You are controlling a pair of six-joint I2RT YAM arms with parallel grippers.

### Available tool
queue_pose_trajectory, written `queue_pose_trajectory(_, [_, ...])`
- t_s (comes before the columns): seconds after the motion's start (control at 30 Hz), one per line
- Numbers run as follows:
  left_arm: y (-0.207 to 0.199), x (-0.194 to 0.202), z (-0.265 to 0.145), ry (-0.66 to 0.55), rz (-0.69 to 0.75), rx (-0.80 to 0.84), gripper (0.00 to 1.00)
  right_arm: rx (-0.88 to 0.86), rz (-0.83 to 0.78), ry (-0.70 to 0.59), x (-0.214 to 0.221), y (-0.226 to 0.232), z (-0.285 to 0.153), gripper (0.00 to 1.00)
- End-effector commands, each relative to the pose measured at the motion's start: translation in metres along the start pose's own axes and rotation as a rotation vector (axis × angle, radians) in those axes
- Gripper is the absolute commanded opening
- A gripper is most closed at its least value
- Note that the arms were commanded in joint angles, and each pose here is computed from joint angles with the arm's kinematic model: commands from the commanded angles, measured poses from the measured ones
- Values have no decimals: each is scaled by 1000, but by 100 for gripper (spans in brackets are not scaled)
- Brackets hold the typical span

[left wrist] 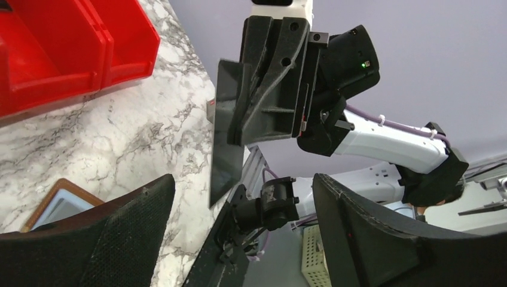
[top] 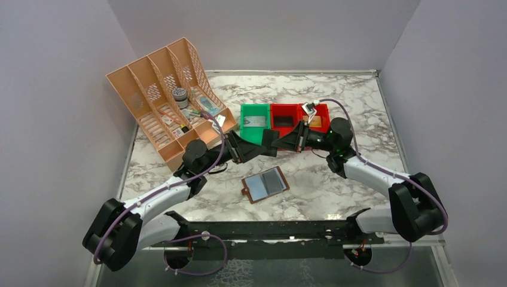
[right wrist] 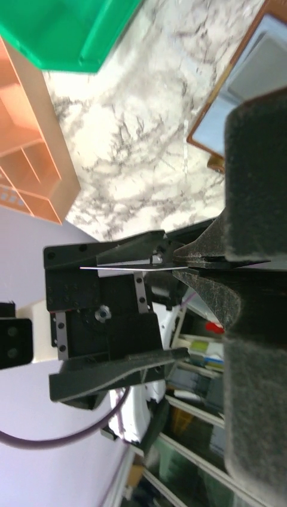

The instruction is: Take the credit cards out of the card holder

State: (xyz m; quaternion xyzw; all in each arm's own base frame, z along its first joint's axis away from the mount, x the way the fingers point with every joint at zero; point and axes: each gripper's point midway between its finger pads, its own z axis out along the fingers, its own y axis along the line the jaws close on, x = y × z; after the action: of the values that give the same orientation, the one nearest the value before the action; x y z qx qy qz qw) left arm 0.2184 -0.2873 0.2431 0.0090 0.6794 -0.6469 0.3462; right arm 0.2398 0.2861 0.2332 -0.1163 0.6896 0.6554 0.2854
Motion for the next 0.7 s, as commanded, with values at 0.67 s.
queue_pose_trajectory(0.67, [80, -20, -71, 18, 332, -668, 99, 360, -322, -249, -32, -36, -36, 1])
